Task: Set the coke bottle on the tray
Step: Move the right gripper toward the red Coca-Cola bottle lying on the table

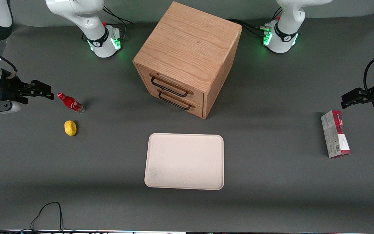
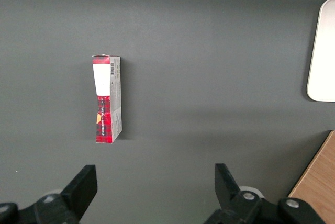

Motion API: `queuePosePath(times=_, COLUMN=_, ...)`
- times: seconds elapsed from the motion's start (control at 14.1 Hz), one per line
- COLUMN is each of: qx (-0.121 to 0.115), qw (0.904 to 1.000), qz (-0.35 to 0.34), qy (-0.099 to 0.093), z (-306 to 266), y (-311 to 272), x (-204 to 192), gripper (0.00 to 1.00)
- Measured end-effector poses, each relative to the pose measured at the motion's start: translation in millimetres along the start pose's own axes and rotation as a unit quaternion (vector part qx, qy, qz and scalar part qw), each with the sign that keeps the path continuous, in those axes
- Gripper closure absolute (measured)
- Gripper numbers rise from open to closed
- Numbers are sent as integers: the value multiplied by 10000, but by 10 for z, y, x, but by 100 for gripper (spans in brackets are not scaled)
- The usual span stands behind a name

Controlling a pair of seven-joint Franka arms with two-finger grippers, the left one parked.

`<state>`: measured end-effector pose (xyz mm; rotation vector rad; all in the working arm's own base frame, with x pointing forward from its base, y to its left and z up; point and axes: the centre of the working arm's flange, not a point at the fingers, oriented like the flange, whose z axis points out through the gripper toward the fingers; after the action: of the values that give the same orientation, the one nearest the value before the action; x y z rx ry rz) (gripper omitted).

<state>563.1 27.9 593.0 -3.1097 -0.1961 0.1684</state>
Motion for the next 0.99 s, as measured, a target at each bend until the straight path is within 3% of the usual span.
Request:
queuePosePath(times=0.71, qx=8, qw=9999, qz=85, qy=-103, z=2, y=105, x=-36, gripper=0)
queuePosePath(times=0.99, qx=63, qw=9992, qz=155, qy=-366, z=35, y=326, x=-135, gripper=0)
